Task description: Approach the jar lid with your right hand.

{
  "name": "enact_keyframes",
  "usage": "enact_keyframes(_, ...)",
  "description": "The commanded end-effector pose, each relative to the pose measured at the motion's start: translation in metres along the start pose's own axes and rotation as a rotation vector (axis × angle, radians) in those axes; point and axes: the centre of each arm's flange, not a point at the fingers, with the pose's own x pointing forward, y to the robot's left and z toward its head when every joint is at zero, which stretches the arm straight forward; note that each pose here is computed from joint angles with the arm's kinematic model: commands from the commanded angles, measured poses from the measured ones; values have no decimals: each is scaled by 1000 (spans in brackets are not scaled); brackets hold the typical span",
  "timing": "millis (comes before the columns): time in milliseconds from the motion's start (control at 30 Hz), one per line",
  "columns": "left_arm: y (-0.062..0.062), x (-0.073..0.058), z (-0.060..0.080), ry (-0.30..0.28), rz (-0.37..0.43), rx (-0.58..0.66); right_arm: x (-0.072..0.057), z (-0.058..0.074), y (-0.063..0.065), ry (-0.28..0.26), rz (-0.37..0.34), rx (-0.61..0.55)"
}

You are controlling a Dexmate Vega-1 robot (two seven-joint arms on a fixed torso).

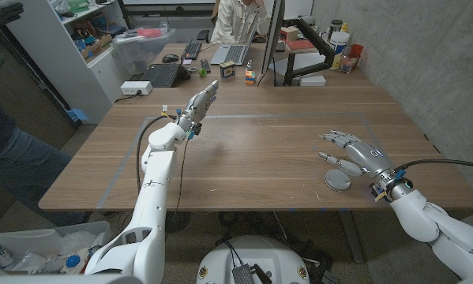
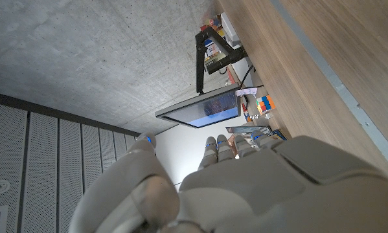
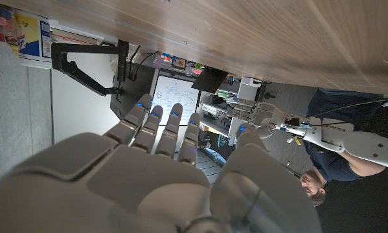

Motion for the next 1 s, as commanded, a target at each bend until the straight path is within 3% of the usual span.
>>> enact_keyframes(33,1,0,0,-1,-4,-2,-4,6,2,-21,42,-61)
enact_keyframes(533,0,2,3,-6,-17,4,-6,11,0,-44,100,-139)
enact_keyframes(1000,-2,2,10,-13,-25,15,-7,11,9,-30,110,-136)
